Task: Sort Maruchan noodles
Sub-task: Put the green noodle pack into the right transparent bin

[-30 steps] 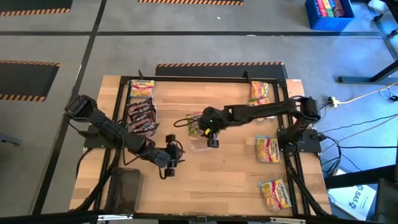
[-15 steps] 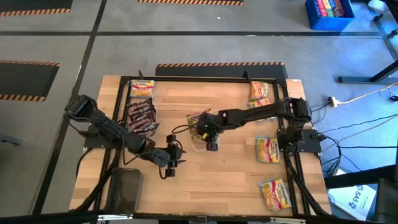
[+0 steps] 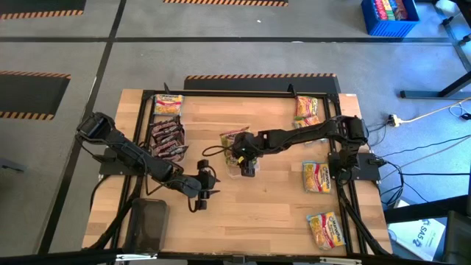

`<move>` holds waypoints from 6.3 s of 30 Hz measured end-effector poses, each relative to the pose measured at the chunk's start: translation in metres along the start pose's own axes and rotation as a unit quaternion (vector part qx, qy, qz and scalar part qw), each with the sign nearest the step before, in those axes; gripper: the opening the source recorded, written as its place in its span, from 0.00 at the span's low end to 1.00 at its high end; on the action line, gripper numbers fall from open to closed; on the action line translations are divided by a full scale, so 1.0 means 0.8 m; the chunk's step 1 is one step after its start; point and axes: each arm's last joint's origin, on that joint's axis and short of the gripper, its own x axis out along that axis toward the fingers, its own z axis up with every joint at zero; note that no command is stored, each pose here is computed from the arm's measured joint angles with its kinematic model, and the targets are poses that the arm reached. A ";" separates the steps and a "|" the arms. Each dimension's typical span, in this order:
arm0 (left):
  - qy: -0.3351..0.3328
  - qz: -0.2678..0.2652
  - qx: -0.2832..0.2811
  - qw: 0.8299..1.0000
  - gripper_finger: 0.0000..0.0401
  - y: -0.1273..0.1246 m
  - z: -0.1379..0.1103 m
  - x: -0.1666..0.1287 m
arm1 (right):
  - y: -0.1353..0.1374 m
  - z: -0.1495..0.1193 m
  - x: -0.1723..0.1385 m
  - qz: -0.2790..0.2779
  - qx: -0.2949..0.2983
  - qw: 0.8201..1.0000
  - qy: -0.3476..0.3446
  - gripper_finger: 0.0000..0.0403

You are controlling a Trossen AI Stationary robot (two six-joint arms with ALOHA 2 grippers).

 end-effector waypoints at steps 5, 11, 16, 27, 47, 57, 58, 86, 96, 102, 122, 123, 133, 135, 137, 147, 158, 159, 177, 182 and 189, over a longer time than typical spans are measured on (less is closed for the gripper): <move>0.000 0.000 0.000 1.000 0.41 0.000 0.000 0.000 | 0.000 0.003 -0.013 0.001 0.001 1.000 -0.006 0.63; 0.000 -0.001 0.000 1.000 0.41 0.000 0.000 0.000 | 0.001 0.008 -0.036 -0.043 -0.002 0.999 -0.021 0.63; 0.000 -0.001 0.000 1.000 0.41 0.000 0.000 0.000 | -0.004 0.007 -0.036 -0.089 0.000 0.996 -0.013 0.63; 0.000 -0.001 0.000 1.000 0.41 0.000 0.000 0.000 | -0.003 0.006 -0.037 -0.089 -0.001 0.996 -0.010 0.63; -0.001 0.000 0.000 1.000 0.41 0.000 0.000 0.000 | 0.002 -0.027 -0.194 -0.050 0.071 0.996 0.034 0.63; -0.007 0.002 -0.002 1.000 0.41 0.000 0.002 0.000 | -0.022 -0.095 -0.250 -0.197 0.183 0.962 0.041 0.63; -0.008 0.002 -0.003 1.000 0.41 0.000 0.002 0.000 | -0.029 -0.101 -0.248 -0.210 0.199 0.956 0.045 0.63; -0.024 0.022 -0.017 0.999 0.41 0.009 0.008 0.004 | -0.276 -0.255 -0.152 -0.345 0.532 0.768 0.094 0.63; -0.027 0.039 -0.032 0.998 0.41 0.024 0.012 0.010 | -0.286 -0.256 -0.137 -0.330 0.545 0.767 0.082 0.52; -0.027 0.041 -0.034 0.998 0.41 0.026 0.013 0.010 | -0.285 -0.256 -0.129 -0.285 0.531 0.793 0.092 0.45; -0.027 0.041 -0.034 0.998 0.41 0.026 0.013 0.010 | -0.187 -0.178 -0.079 -0.150 0.305 0.933 0.121 0.37; -0.027 0.041 -0.034 0.998 0.41 0.026 0.013 0.010 | -0.179 -0.174 -0.076 -0.145 0.295 0.936 0.124 0.37; -0.027 0.041 -0.034 0.998 0.41 0.026 0.013 0.010 | -0.080 -0.150 -0.057 -0.100 0.189 0.960 0.181 0.37; -0.027 0.040 -0.034 0.998 0.41 0.025 0.012 0.010 | -0.059 -0.148 -0.055 -0.097 0.177 0.960 0.194 0.37; -0.027 0.040 -0.034 0.998 0.41 0.025 0.013 0.010 | -0.038 -0.148 -0.054 -0.099 0.162 0.960 0.205 0.37; -0.029 0.040 -0.035 0.998 0.41 0.025 0.013 0.010 | 0.058 -0.147 -0.053 -0.069 0.122 0.970 0.199 0.37; -0.029 0.040 -0.035 0.998 0.41 0.025 0.013 0.010 | 0.147 -0.129 -0.052 0.086 0.082 0.989 0.084 0.37; -0.029 0.040 -0.035 0.998 0.41 0.025 0.013 0.010 | 0.152 -0.129 -0.051 0.094 0.076 0.990 0.075 0.37; -0.050 -0.048 -0.030 0.997 0.41 -0.018 0.009 -0.001 | 0.180 -0.078 -0.051 0.213 0.064 0.973 -0.062 0.37; -0.089 -0.071 -0.023 0.993 0.41 -0.042 0.004 0.012 | 0.168 -0.087 -0.071 0.146 0.072 0.986 -0.042 0.37; -0.091 -0.073 -0.034 0.993 0.41 -0.054 0.000 0.061 | 0.124 -0.125 -0.065 0.086 0.138 0.986 -0.029 0.37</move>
